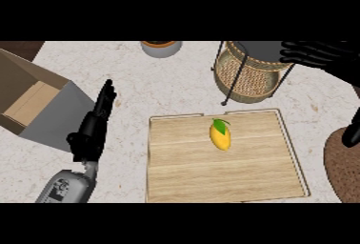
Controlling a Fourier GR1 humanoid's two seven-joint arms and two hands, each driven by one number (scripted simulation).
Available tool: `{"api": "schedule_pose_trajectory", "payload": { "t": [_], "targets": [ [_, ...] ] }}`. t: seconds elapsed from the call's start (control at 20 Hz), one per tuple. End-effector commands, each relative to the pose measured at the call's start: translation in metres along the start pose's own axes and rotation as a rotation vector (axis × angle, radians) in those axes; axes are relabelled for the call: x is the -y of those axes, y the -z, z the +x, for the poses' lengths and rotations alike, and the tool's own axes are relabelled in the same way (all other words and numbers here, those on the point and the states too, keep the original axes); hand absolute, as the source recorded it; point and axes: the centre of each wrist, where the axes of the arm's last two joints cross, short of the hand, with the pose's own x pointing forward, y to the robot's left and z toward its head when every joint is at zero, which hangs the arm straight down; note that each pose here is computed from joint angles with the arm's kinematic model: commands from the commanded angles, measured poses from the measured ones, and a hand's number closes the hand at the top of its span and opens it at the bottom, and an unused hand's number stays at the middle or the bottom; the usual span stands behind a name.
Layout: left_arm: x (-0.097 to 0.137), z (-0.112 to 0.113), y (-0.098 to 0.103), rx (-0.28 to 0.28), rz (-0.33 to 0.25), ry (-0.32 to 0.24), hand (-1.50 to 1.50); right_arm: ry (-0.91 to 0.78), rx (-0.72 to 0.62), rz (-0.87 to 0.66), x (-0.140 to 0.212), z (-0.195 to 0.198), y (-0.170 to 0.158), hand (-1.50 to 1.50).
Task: Pick the lemon from the tray and place it in the tiered basket
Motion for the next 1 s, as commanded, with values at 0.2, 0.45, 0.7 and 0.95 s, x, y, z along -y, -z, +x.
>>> {"api": "schedule_pose_trajectory", "payload": {
  "t": [0.2, 0.45, 0.7, 0.95],
  "targets": [
    [0.011, 0.005, -0.001, -0.009, 0.005, -0.006, 0.00, -0.644, -0.183, 0.232, -0.032, 0.115, 0.041, -1.50],
    [0.003, 0.009, -0.002, -0.005, 0.019, 0.032, 0.00, -0.818, -0.256, 0.299, -0.081, 0.105, 0.069, -1.50],
    [0.013, 0.014, -0.015, -0.004, 0.012, 0.015, 0.00, -0.843, -0.307, 0.327, -0.111, 0.077, 0.096, -1.50],
    [0.007, 0.010, 0.004, -0.034, 0.019, 0.015, 0.00, -0.870, -0.330, 0.362, -0.124, 0.082, 0.103, -1.50]
  ]
}}
